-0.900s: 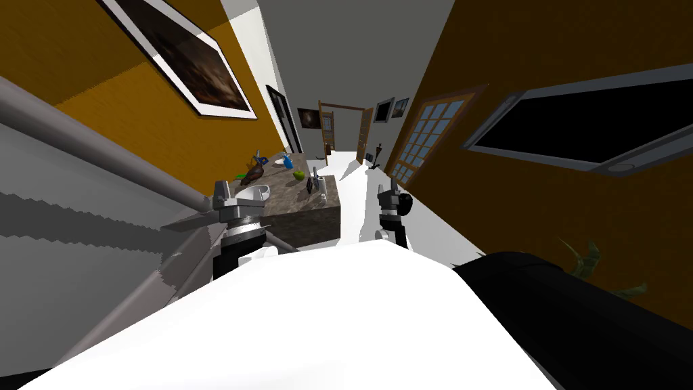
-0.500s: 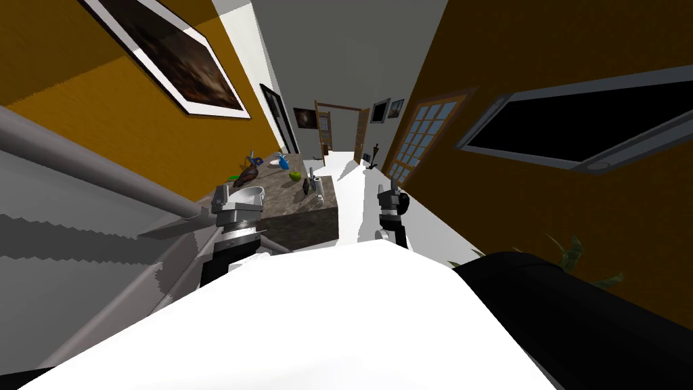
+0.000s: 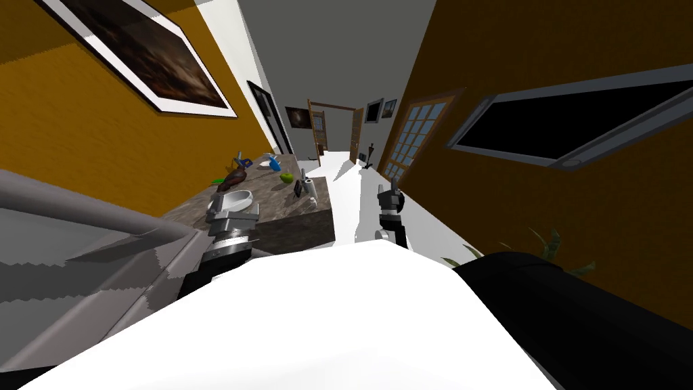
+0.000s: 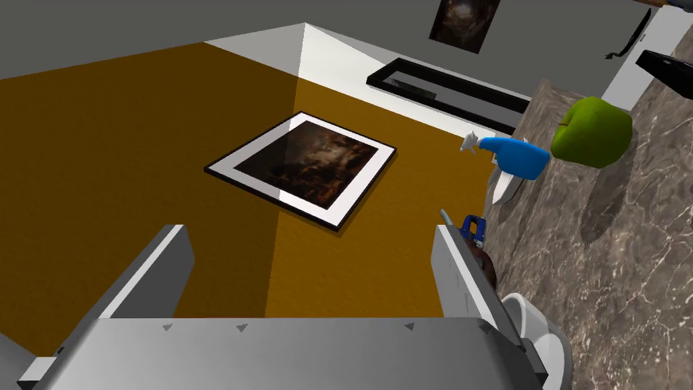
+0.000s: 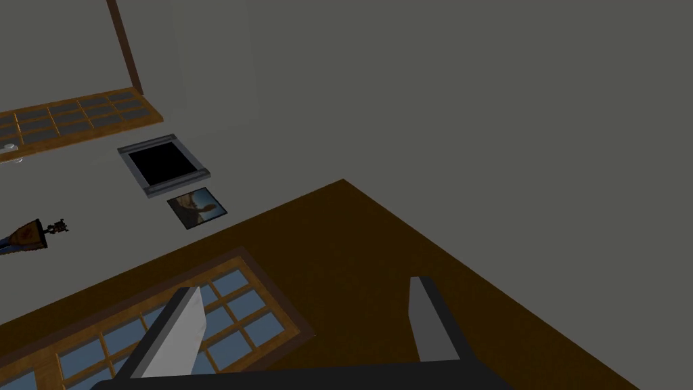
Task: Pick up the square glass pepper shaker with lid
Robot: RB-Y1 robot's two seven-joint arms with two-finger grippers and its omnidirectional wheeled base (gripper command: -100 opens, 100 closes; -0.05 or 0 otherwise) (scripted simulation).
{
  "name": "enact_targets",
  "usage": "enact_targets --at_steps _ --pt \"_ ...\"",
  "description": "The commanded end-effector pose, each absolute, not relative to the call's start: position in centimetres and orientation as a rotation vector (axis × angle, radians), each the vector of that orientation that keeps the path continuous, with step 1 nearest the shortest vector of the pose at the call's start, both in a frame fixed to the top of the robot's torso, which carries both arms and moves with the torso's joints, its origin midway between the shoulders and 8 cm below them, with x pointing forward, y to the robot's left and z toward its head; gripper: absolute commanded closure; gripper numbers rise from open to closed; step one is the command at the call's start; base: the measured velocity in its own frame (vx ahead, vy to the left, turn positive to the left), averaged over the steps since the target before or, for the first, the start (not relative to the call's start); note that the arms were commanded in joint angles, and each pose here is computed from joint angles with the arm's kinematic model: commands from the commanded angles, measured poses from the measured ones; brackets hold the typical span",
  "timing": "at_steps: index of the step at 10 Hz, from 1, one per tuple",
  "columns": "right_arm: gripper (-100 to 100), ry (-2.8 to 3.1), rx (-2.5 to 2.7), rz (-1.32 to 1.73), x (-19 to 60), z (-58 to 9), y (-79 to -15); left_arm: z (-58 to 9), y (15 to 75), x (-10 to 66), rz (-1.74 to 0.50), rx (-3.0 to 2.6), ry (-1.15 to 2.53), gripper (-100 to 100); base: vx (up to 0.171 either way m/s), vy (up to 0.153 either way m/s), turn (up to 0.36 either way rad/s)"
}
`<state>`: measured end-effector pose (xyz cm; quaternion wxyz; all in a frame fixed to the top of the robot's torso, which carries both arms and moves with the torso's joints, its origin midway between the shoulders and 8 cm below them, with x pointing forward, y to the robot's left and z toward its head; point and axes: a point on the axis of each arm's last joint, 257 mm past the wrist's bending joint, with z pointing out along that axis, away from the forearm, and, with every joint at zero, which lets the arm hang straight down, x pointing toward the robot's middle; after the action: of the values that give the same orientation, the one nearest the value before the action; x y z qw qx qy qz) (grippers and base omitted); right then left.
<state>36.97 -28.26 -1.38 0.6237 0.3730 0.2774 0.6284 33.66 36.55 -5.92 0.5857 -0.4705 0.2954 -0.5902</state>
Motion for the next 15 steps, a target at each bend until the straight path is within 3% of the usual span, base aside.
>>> enact_targets --at_steps 1,15 --pt "0 0.637 0.856 1.443 37.0 -1.4 -28.3 -6.6 37.4 33.1 -1.380 -1.131 0.687 -100 0.019 -0.050 -0.037" --pt "0 0.637 0.856 1.442 37.0 -1.4 -28.3 -16.4 46.4 24.8 -1.335 -1.706 0.549 -100 0.042 -0.063 -0.095"
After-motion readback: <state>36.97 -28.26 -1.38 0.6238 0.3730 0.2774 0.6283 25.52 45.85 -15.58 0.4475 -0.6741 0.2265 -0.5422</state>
